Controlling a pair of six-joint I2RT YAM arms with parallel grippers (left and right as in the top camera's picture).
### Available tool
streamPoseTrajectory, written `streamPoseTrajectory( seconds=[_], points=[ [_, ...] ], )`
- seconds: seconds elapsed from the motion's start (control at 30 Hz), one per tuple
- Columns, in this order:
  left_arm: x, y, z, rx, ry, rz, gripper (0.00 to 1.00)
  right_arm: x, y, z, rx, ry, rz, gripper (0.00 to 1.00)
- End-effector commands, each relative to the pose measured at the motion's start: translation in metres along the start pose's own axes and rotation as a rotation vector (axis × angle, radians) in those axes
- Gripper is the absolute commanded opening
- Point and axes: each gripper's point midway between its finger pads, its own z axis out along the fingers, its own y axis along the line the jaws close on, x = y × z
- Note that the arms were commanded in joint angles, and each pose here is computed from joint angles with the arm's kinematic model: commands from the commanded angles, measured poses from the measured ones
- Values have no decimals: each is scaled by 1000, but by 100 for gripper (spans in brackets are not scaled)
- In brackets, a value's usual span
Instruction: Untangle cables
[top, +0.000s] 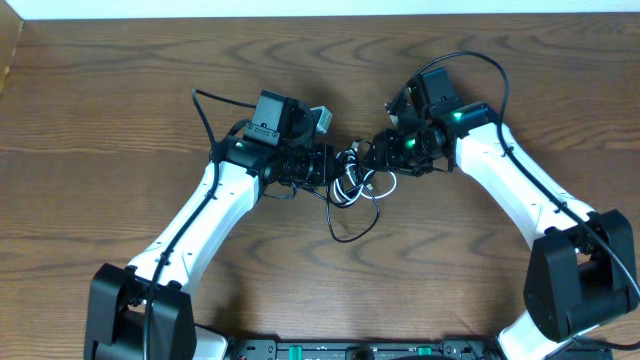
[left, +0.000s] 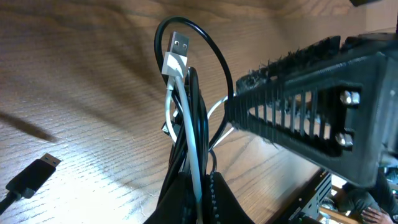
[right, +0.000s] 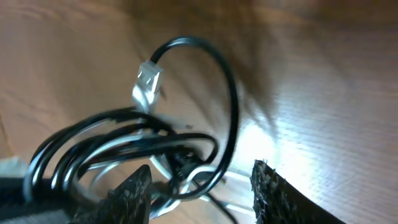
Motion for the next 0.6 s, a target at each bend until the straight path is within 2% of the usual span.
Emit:
streamPoseTrajectory(
  seconds=[0.0, 0.17, 0.37, 0.43, 0.53, 0.57],
  points=[
    [-8, -14, -8, 37, -24, 15, 7, -6, -13, 1, 71, -50, 20, 48],
    [-7, -14, -8, 41, -22, -5, 7, -10, -21, 22, 78, -41, 62, 46],
    [-7, -14, -8, 43, -20, -4, 7, 1, -16, 59, -35, 70, 81, 42],
    [-7, -14, -8, 42, -19, -5, 7, 6, -19, 68, -30, 97, 90, 33],
    [-7, -13, -8, 37, -20, 3, 7, 12, -27, 74, -5, 125, 81, 3],
    [-7, -11, -8, 24, -25, 5, 7, 12, -33, 73, 21, 124, 87, 1]
  ],
)
